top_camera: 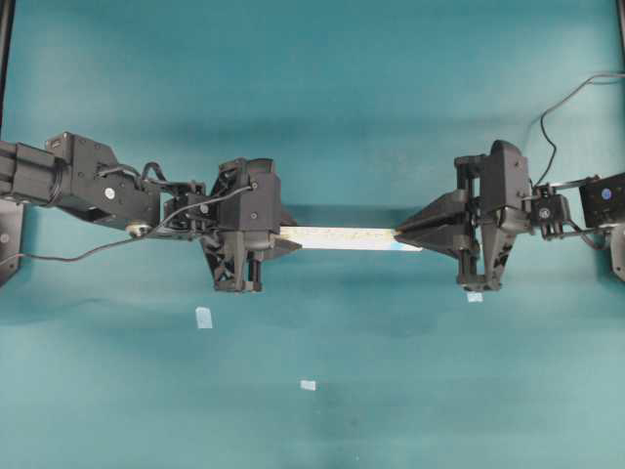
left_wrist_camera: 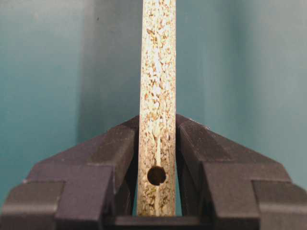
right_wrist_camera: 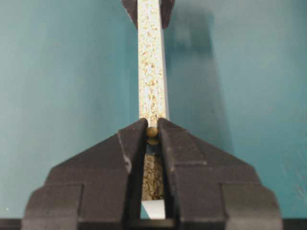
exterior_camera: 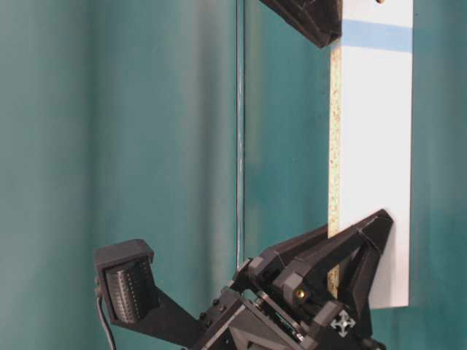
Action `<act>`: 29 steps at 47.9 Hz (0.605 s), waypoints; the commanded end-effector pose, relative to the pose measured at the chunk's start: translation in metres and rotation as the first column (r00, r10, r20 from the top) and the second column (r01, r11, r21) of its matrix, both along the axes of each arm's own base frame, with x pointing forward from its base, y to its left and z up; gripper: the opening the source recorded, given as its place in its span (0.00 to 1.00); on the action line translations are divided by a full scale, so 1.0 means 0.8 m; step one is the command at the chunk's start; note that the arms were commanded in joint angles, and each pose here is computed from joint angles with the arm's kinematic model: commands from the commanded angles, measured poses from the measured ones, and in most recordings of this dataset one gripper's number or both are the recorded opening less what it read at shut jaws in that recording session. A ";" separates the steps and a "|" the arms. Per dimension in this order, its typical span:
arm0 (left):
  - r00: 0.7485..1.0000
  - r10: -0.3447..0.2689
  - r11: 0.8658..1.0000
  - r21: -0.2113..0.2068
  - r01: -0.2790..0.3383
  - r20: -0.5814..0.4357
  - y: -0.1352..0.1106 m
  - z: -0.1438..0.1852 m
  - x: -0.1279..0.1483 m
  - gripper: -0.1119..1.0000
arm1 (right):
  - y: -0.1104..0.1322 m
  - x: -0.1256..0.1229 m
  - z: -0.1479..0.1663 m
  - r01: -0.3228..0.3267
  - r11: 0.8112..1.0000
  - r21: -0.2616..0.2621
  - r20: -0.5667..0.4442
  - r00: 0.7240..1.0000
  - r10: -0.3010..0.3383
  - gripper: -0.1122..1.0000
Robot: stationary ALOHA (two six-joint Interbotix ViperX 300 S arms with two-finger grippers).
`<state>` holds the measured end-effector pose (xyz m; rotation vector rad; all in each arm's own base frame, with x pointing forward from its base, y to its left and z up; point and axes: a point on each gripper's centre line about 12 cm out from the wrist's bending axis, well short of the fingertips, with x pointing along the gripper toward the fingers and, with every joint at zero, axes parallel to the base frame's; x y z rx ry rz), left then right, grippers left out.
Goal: Insert the rod into the hole on the wooden board.
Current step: 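Push the dowel into the hole with the right gripper, then open the right gripper to release the inserted dowel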
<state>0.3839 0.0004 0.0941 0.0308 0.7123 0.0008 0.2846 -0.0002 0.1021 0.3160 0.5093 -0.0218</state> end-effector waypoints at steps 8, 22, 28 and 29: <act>1.000 0.005 1.000 -0.007 -0.004 0.023 -0.001 0.010 0.003 0.39 | 0.001 0.011 0.007 -0.002 1.000 -0.002 0.014 1.000 0.003 0.59; 1.000 0.005 1.000 -0.007 -0.004 0.022 -0.001 0.009 0.003 0.39 | 0.000 0.018 0.029 -0.003 1.000 -0.009 0.069 0.998 0.003 0.81; 1.000 0.005 1.000 -0.009 -0.005 0.015 -0.001 0.008 0.002 0.39 | -0.001 0.016 0.037 0.001 1.000 -0.014 0.062 0.998 0.000 0.81; 1.000 0.005 1.000 -0.009 -0.005 0.014 -0.001 0.009 0.002 0.39 | -0.001 0.016 0.037 0.002 1.000 -0.015 0.057 0.998 -0.001 0.81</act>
